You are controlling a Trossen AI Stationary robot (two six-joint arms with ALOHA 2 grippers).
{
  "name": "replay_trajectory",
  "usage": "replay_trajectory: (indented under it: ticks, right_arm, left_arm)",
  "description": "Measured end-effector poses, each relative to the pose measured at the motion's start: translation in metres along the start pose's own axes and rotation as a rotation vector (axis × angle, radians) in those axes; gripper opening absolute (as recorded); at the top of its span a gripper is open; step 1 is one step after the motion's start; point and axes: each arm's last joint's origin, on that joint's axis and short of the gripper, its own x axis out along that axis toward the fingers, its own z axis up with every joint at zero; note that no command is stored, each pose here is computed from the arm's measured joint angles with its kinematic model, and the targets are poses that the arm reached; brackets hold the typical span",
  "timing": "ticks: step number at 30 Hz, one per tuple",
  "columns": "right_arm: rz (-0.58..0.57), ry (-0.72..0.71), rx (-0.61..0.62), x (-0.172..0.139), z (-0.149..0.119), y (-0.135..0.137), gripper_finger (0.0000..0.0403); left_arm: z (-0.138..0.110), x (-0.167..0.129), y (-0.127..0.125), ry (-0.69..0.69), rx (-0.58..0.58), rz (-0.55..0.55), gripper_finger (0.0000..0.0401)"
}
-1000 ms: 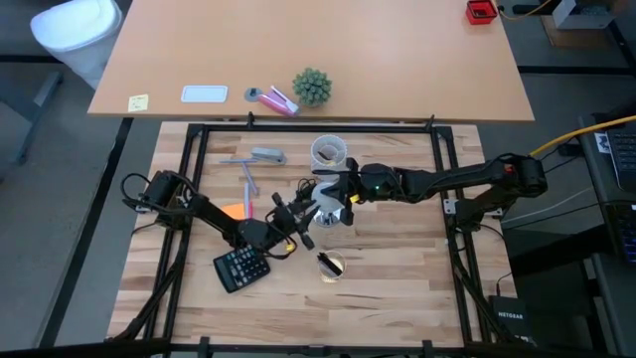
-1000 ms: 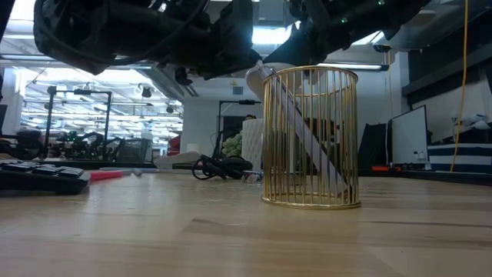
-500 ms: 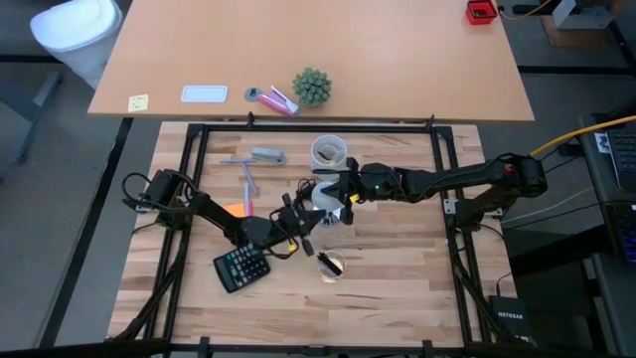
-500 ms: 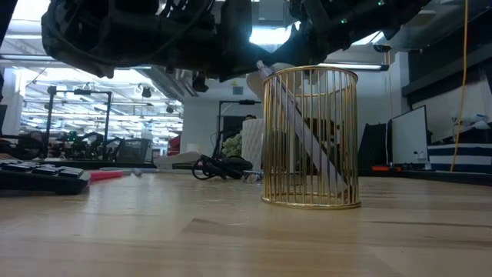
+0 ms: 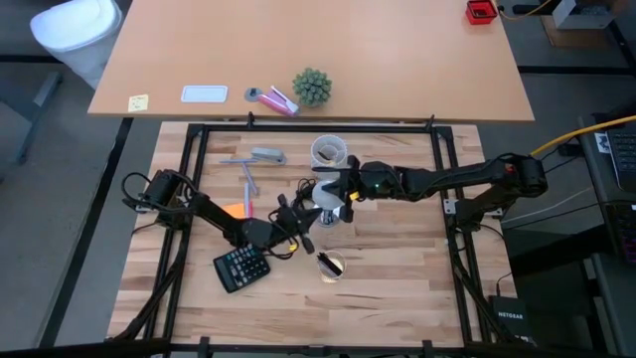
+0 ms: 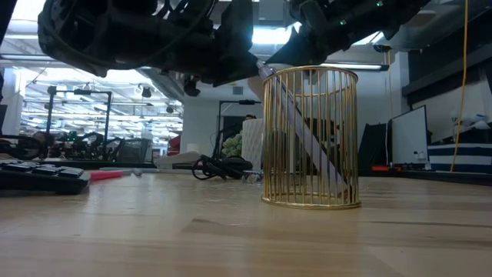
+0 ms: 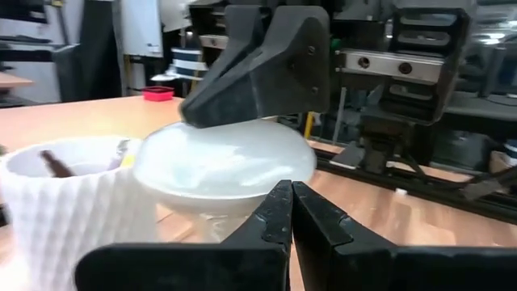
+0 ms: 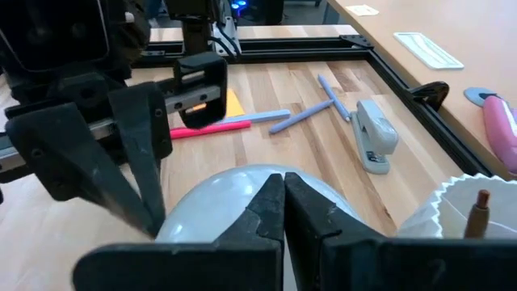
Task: Screw lightbulb
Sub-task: Insert the lightbulb into the lamp
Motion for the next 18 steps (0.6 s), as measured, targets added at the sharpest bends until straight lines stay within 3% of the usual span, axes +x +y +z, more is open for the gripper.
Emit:
replay_trajectory:
  ticks: [12, 18]
  right_arm:
    - [0.022, 0.015, -0.001, -0.0003, -0.0013, 0.0007, 0.0005]
    - [0.026, 0.015, -0.001, -0.0001, -0.0015, 0.0011, 0.0005]
  left_arm:
    - [-0.0001, -0.0037, 0.0059, -0.011, 0.005, 0.275, 0.0002]
    - [0.0005, -0.0067, 0.0037, -0.015, 0.004, 0.286, 0.0001]
